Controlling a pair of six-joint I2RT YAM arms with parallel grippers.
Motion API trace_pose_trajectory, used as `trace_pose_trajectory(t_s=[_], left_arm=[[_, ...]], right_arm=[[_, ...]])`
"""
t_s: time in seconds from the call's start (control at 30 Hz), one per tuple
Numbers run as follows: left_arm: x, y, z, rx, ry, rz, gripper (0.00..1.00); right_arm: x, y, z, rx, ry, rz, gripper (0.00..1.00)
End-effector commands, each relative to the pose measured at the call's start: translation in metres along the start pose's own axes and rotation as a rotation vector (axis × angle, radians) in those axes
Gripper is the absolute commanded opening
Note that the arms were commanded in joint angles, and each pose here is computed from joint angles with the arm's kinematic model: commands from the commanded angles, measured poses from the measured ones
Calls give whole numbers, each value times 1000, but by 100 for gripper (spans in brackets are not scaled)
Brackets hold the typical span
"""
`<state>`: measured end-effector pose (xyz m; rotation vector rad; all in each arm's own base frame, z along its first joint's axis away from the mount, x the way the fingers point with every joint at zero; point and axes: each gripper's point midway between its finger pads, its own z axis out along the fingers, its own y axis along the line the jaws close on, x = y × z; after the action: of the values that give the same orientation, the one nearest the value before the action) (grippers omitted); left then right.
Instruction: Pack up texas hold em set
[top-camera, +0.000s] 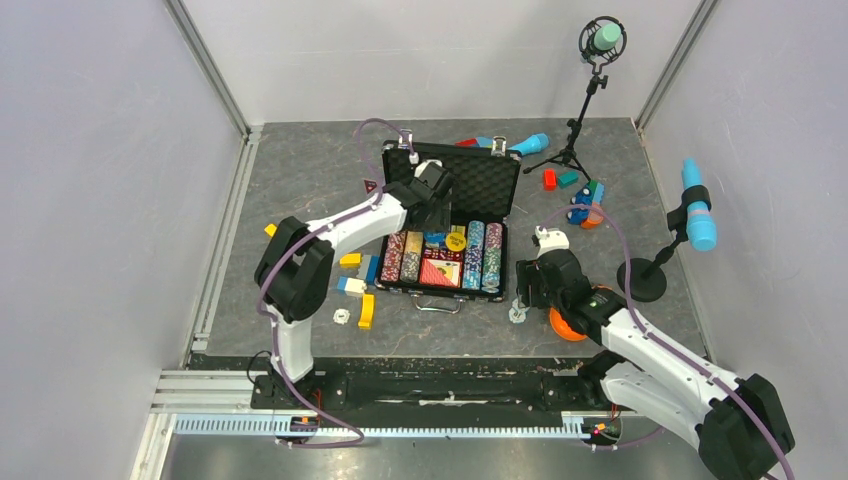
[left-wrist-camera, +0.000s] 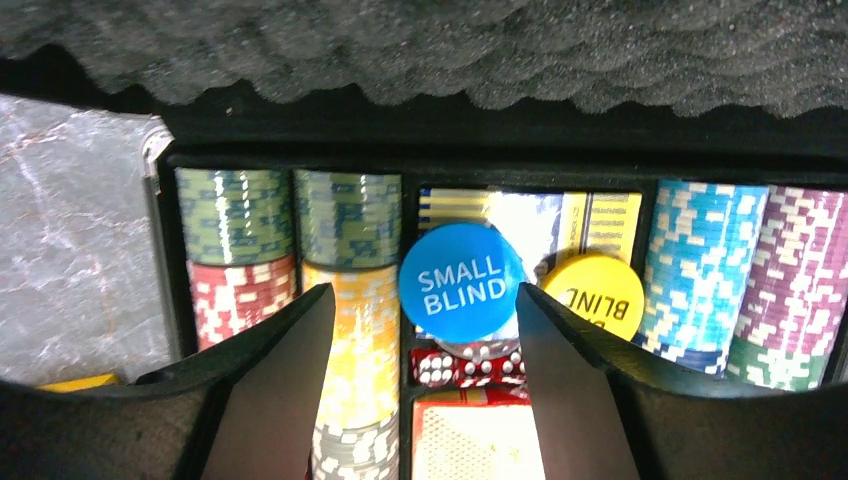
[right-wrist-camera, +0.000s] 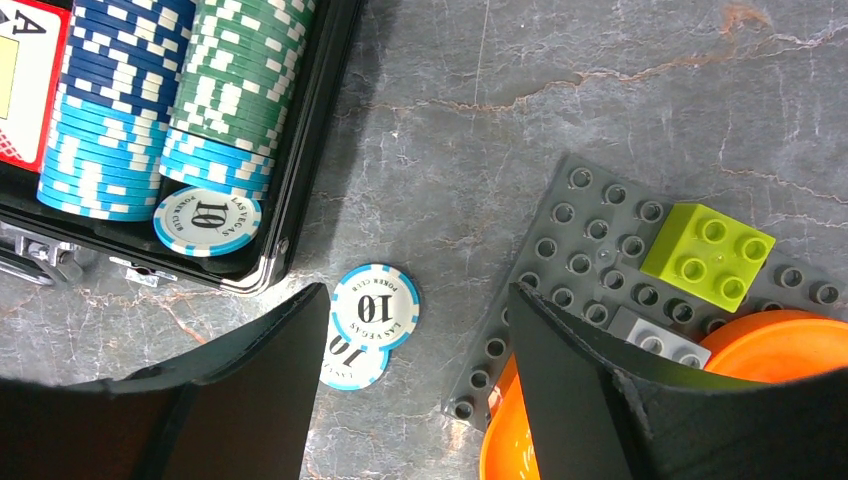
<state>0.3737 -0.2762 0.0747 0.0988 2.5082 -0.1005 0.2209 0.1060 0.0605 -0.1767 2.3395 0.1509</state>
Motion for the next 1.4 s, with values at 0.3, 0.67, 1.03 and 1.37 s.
trace_pose_trajectory(t_s=[0.3, 0.67, 1.03, 1.37], left_arm=[[-7, 74, -102, -25, -156, -129, 74], [39, 198, -140, -186, -133, -431, 74], [50, 235, -139, -203, -97, -575, 73], [22, 238, -120, -170, -110, -607, 77]], right_arm=[[-20, 5, -3, -15, -61, 15, 69], [-17, 9, 1, -36, -53, 16, 69], [-14, 8, 1, -38, -49, 10, 69], [-17, 9, 0, -40, -50, -3, 69]])
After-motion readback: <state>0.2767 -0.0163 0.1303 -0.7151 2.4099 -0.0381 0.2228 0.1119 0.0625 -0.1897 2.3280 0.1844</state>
